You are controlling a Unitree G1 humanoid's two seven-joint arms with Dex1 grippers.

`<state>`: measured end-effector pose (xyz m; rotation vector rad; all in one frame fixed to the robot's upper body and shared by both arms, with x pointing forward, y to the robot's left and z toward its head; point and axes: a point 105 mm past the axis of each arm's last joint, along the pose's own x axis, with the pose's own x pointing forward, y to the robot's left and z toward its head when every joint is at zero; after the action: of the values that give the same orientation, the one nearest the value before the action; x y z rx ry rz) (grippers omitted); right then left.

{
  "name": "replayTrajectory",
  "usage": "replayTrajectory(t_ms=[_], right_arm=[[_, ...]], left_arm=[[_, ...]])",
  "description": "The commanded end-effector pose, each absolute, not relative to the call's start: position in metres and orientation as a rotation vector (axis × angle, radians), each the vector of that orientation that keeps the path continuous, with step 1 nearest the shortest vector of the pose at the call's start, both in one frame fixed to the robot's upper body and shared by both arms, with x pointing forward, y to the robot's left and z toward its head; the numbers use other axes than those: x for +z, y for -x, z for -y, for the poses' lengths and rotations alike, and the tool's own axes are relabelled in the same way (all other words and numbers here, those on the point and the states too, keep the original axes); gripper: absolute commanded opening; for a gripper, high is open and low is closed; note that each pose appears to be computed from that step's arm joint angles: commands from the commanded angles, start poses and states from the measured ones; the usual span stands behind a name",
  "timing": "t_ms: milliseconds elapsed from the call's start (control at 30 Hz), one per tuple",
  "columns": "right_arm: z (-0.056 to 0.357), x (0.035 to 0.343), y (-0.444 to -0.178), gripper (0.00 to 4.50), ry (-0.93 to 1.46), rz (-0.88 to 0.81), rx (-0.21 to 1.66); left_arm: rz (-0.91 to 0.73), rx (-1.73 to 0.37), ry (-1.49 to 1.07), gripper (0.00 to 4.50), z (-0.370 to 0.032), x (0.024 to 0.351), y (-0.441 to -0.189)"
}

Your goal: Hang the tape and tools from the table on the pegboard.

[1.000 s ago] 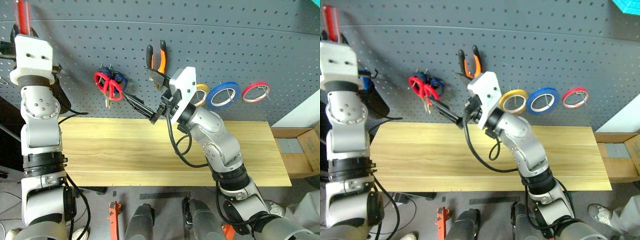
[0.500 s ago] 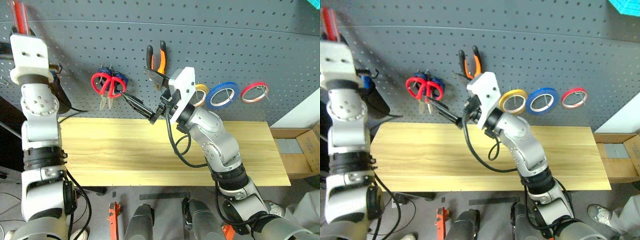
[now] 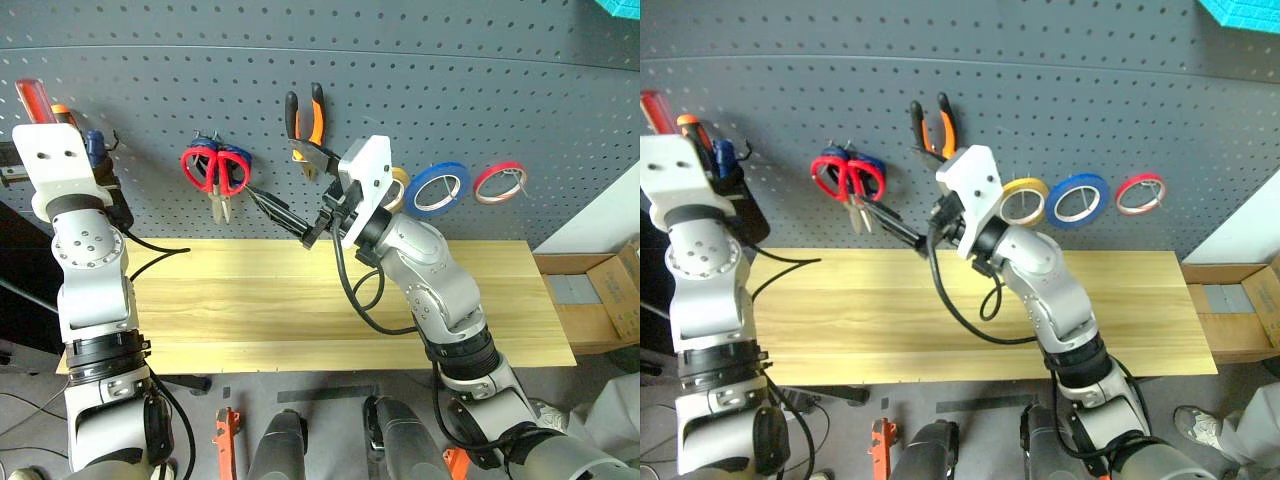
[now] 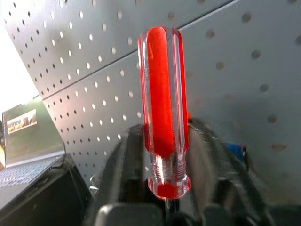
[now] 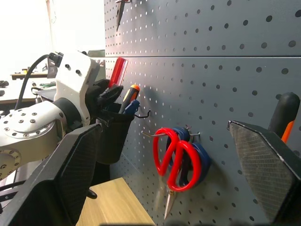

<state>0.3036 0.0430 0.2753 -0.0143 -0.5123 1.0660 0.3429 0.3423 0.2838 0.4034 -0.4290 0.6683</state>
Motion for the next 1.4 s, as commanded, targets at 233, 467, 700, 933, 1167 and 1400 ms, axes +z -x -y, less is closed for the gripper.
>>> replayTrajectory(t_ms=[233, 467, 700, 933, 1167, 1400], right_arm=[[-0.041, 0.283, -0.3, 4.5, 0.026, 0.554, 1.073], [-0.001, 0.272, -0.298, 4.5, 0.134, 0.513, 1.044], [0.047, 0.249, -0.284, 4.5, 0.191, 0.39, 0.938], [0.087, 0.205, -0.28, 4.5, 0.196, 0.244, 0.714], [0.125, 0.145, -0.284, 4.5, 0.172, 0.06, 0.463], [0.172, 0.092, -0.298, 4.5, 0.116, -0.154, 0.151]], left_arm=[[0.463, 0.661, -0.365, 4.49, -0.343, 0.297, -0.338], [0.466, 0.406, -0.27, 4.49, -0.308, 0.294, -0.34], [0.453, 0.132, -0.324, 4.49, -0.234, 0.281, -0.31], [0.262, -0.023, -0.237, 4.49, -0.179, 0.204, -0.284], [0.003, -0.058, -0.113, 4.49, -0.172, 0.122, -0.292], [-0.176, -0.02, -0.064, 4.49, -0.192, 0.076, -0.315]])
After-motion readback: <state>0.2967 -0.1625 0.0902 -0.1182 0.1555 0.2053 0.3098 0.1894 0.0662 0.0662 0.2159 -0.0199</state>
